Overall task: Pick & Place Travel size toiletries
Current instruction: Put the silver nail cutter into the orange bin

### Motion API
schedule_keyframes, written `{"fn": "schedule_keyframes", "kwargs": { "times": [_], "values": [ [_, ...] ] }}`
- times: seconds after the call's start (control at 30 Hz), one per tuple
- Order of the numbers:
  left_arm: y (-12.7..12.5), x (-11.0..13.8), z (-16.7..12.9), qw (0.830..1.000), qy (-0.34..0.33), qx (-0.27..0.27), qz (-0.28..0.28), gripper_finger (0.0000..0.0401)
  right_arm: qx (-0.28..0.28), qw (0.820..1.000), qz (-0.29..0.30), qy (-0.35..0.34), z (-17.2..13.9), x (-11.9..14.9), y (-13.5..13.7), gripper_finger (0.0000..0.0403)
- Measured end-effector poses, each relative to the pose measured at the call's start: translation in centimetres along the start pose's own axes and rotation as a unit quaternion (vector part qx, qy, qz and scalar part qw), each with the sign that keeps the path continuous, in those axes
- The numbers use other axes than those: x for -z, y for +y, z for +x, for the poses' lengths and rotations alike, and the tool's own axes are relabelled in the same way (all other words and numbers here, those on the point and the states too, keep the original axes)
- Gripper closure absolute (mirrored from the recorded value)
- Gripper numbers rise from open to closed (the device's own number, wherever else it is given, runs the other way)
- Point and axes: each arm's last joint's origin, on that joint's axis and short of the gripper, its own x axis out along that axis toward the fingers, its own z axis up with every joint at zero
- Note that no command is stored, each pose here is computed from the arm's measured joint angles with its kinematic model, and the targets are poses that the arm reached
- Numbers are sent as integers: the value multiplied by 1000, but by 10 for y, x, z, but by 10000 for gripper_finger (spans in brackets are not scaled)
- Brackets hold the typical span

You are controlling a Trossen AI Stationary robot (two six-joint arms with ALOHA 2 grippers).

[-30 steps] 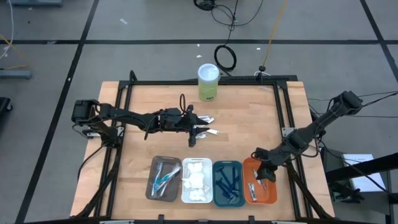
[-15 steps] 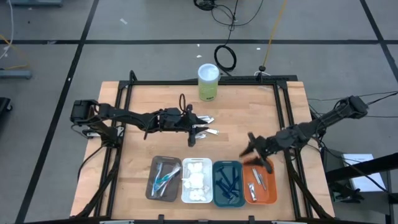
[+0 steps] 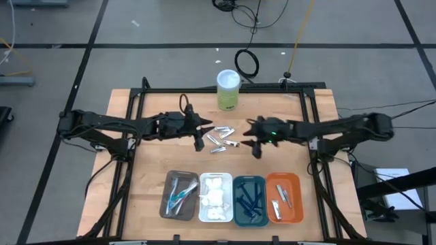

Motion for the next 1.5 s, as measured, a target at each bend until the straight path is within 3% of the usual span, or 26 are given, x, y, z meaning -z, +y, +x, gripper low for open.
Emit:
{"fn": "schedule_keyframes", "kwargs": {
  "times": [0.3,0.6,0.87,1.13,1.5],
  "values": [
    [0,3,2,1000,7,0,2,297,3,994,-43,105,72,3,-14,236],
    [0,3,2,1000,10,0,0,297,4,985,-68,156,101,30,-19,236],
    [-1,3,2,1000,10,1,-8,297,3,981,-83,178,113,45,-22,245],
    [-1,3,2,1000,11,1,-11,297,3,979,-83,186,113,46,-26,340],
    [-1,3,2,1000,11,1,-11,297,5,977,-110,180,103,38,-26,341]
  ]
}}
